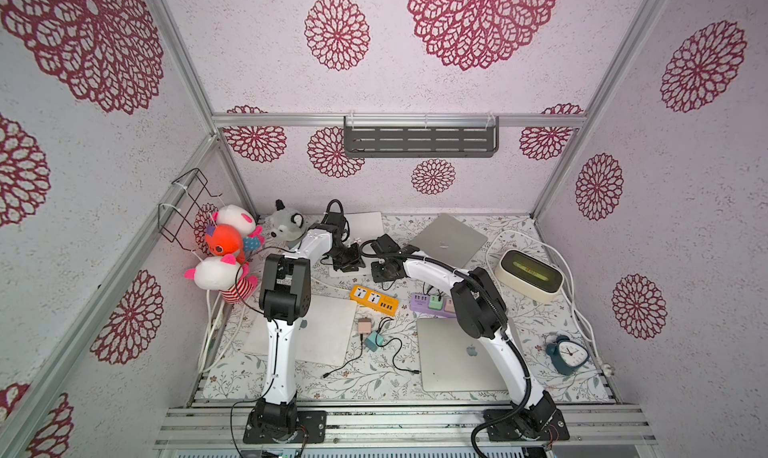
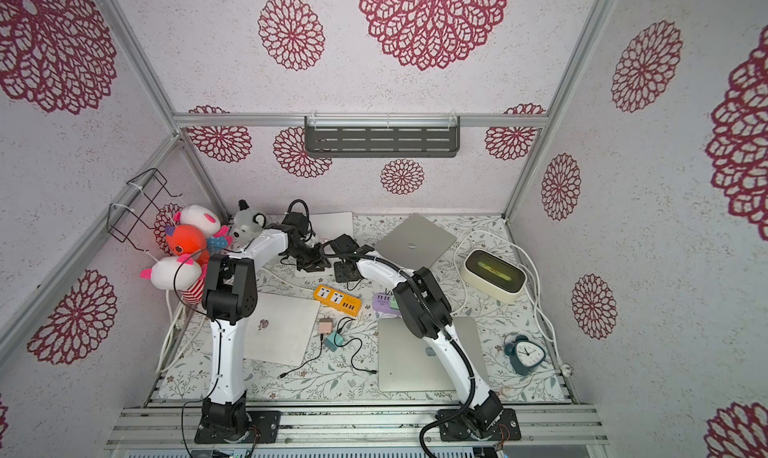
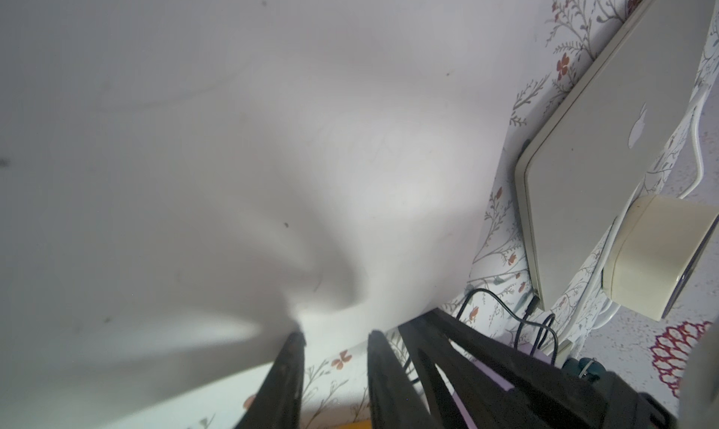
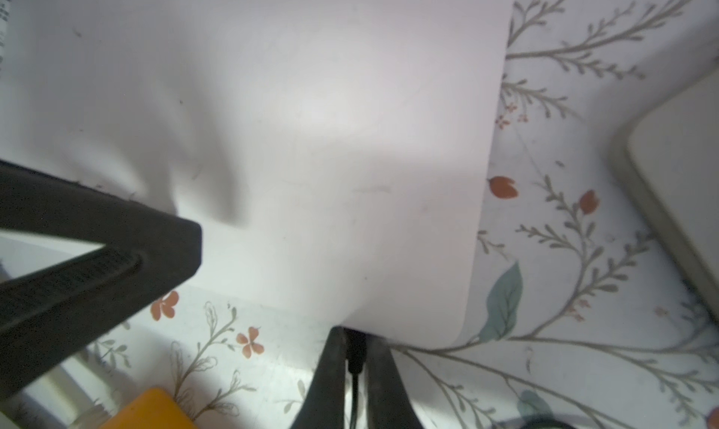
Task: Unplug the laptop charger
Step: Remove the charging cable from the laptop.
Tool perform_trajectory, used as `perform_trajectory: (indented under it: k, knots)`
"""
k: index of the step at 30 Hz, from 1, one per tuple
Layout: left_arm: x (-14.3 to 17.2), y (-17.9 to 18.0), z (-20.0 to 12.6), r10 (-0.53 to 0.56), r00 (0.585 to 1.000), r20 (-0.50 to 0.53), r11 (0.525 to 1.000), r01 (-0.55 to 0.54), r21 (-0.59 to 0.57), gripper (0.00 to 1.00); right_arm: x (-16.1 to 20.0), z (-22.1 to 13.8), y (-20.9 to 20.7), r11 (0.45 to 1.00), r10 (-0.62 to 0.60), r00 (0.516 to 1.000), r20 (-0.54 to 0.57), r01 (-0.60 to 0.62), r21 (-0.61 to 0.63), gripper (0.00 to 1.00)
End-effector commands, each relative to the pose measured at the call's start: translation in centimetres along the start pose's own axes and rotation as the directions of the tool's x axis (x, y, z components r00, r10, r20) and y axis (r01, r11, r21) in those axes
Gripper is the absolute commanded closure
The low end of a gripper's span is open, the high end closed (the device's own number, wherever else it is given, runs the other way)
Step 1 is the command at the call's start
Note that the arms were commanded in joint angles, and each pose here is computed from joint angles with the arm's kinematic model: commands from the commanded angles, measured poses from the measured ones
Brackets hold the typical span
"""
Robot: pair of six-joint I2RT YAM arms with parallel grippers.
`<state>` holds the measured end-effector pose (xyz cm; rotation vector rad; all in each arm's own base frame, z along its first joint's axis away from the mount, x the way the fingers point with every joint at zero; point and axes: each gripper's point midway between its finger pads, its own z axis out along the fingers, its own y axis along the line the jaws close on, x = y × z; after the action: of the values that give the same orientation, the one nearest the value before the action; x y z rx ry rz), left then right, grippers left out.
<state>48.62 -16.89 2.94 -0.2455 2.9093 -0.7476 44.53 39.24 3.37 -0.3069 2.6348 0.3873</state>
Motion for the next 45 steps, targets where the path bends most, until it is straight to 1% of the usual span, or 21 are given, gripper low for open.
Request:
perform_trajectory:
  k: [1,5,6,9,11,13,16,18,22,23,24,27,28,29,31,33,36,40,41,44,45]
  knots:
    - [0.7,1.0,0.3,-0.005,1.0,-0.024,1.0,0.004,-0.019,0.69,0.3,-0.2,1.1,0.996,0.048,0.999,-0.025,-0.05,-0.08,0.87]
    - [0.8,1.0,0.3,-0.01,1.0,-0.026,1.0,0.009,-0.019,0.69,0.7,-0.5,-2.0,0.993,-0.036,0.998,-0.047,0.041,0.108,0.87]
    - [0.7,1.0,0.3,-0.008,1.0,-0.025,1.0,0.008,-0.019,0.69,0.8,-0.5,-2.3,0.991,-0.047,0.997,-0.055,0.054,0.123,0.87]
    - [0.8,1.1,0.3,-0.007,1.0,-0.025,1.0,0.006,-0.021,0.69,0.9,-0.5,-1.2,1.0,-0.019,0.998,-0.054,0.02,0.011,0.87]
    - [0.8,1.1,0.3,-0.004,1.0,-0.027,1.0,0.003,-0.023,0.69,0.6,-0.7,-0.6,1.0,-0.009,0.999,-0.035,0.009,-0.001,0.88]
    - [0.9,1.2,0.3,-0.006,1.0,-0.028,1.0,0.005,-0.025,0.69,0.7,-0.6,-0.3,1.0,-0.012,0.999,-0.051,0.012,-0.004,0.88]
    - [0.9,1.2,0.4,-0.007,1.0,-0.029,1.0,0.006,-0.027,0.69,0.9,-0.4,0.5,0.995,0.044,0.997,-0.062,-0.049,-0.091,0.88]
    - [1.0,1.2,0.3,-0.007,1.0,-0.03,1.0,0.006,-0.026,0.69,1.0,-0.5,0.2,0.996,0.04,0.998,-0.055,-0.044,-0.073,0.88]
    - [0.9,1.2,0.3,-0.009,1.0,-0.027,1.0,0.008,-0.026,0.69,1.0,-0.9,-2.3,0.994,-0.037,0.997,-0.068,0.043,0.103,0.88]
    - [1.0,1.2,0.3,-0.01,1.0,-0.028,1.0,0.01,-0.027,0.69,1.0,-0.9,-2.6,0.991,-0.049,0.996,-0.077,0.058,0.118,0.88]
    - [0.9,1.2,0.2,-0.008,1.0,-0.026,1.0,0.008,-0.026,0.69,1.1,-0.8,-2.5,0.994,-0.044,0.996,-0.082,0.052,0.098,0.88]
    - [0.9,1.2,0.2,-0.008,1.0,-0.026,1.0,0.007,-0.028,0.69,1.0,-0.8,-0.5,0.998,0.026,0.998,-0.06,-0.029,-0.06,0.88]
    - [0.9,1.2,0.2,-0.008,1.0,-0.026,1.0,0.007,-0.028,0.69,1.0,-0.9,-0.5,0.999,0.017,0.999,-0.05,-0.019,-0.038,0.89]
    - [0.9,1.2,0.1,-0.008,1.0,-0.025,1.0,0.007,-0.029,0.69,1.0,-1.1,-0.9,0.999,-0.033,0.998,-0.048,0.035,0.041,0.89]
    - [1.0,1.2,0.1,-0.009,1.0,-0.025,1.0,0.008,-0.028,0.69,1.3,-1.1,-1.3,0.991,-0.08,0.993,-0.09,0.089,0.097,0.88]
    - [1.0,1.2,0.1,-0.011,1.0,-0.025,1.0,0.01,-0.026,0.69,1.9,-0.5,-1.0,0.996,-0.062,0.991,-0.12,0.069,0.06,0.89]
    - [1.0,1.2,0.1,-0.009,1.0,-0.025,1.0,0.008,-0.029,0.69,2.2,-0.6,-1.3,0.994,-0.071,0.99,-0.126,0.082,0.078,0.89]
    - [1.1,1.2,0.1,-0.01,1.0,-0.027,1.0,0.009,-0.028,0.69,2.4,-0.7,0.1,0.996,0.019,0.995,-0.102,-0.027,-0.081,0.88]
    - [1.1,1.2,0.1,-0.012,1.0,-0.027,1.0,0.011,-0.029,0.69,2.4,-0.8,-0.1,0.997,0.02,0.996,-0.088,-0.026,-0.069,0.89]
    - [1.2,1.3,0.2,-0.012,0.999,-0.029,0.999,0.011,-0.03,0.69,2.7,-1.0,-2.0,0.991,-0.069,0.991,-0.114,0.081,0.108,0.88]
    - [1.2,1.3,0.2,-0.013,0.999,-0.029,0.999,0.012,-0.03,0.69,2.8,-1.0,-2.2,0.986,-0.088,0.988,-0.13,0.105,0.133,0.88]
